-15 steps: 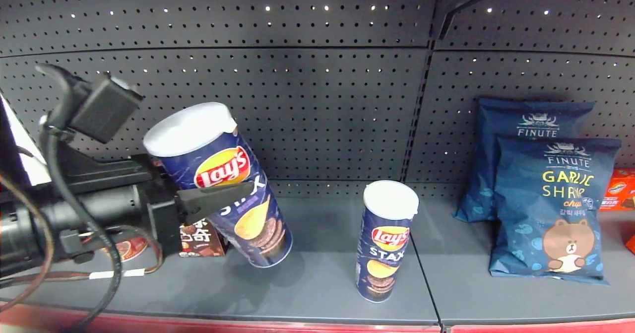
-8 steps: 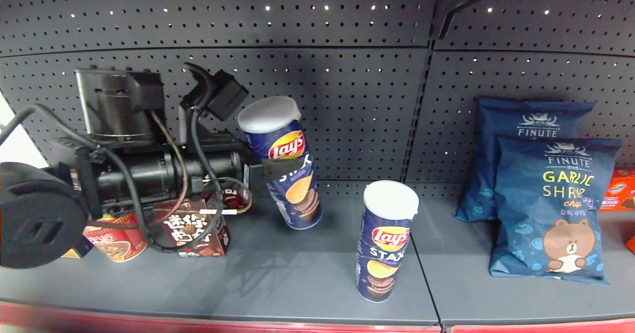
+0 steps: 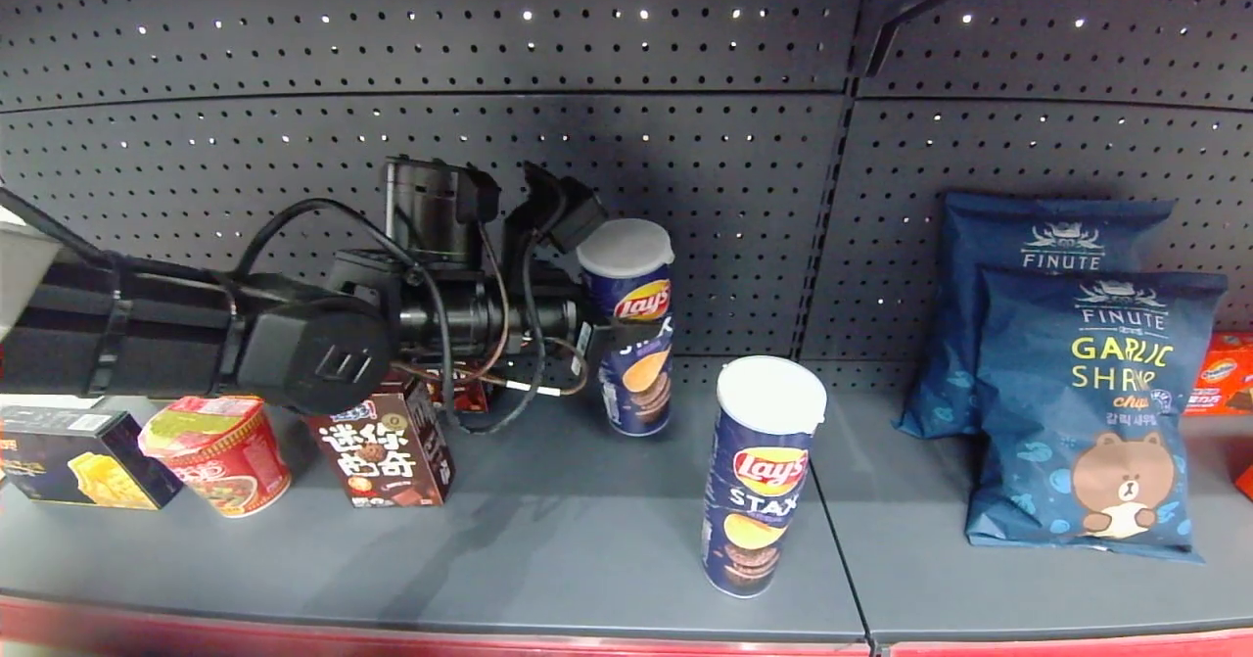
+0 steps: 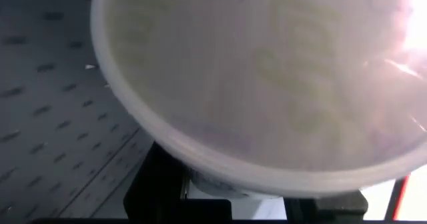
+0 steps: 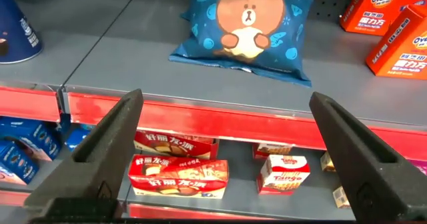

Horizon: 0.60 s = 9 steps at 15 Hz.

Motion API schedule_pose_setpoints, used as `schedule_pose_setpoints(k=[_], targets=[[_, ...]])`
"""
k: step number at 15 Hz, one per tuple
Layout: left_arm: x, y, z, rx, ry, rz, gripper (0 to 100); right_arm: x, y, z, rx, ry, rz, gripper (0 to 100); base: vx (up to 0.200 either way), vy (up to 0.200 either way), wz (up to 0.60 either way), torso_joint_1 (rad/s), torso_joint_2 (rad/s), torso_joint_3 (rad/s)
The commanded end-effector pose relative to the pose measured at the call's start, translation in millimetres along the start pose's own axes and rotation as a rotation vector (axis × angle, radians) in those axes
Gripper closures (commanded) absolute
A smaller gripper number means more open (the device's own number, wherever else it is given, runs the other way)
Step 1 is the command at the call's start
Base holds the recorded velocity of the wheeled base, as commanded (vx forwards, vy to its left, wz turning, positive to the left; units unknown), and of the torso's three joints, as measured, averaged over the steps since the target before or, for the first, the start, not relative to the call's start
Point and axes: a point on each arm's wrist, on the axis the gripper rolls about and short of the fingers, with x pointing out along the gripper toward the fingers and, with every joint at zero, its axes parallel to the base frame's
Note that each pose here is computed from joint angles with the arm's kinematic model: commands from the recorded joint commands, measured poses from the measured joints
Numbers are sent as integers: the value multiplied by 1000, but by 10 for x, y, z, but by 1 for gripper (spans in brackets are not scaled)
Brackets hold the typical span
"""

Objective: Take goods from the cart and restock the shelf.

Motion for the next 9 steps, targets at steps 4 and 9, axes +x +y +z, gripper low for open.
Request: schedule_pose_setpoints(k=[4, 9], targets=[[562, -131, -72, 15, 16, -100, 100, 5, 1, 1, -6, 6, 1, 0, 0, 0, 0, 0, 0, 0], [837, -142, -65, 69, 49, -139, 100, 5, 1, 1, -14, 6, 1, 0, 0, 0, 0, 0, 0, 0]])
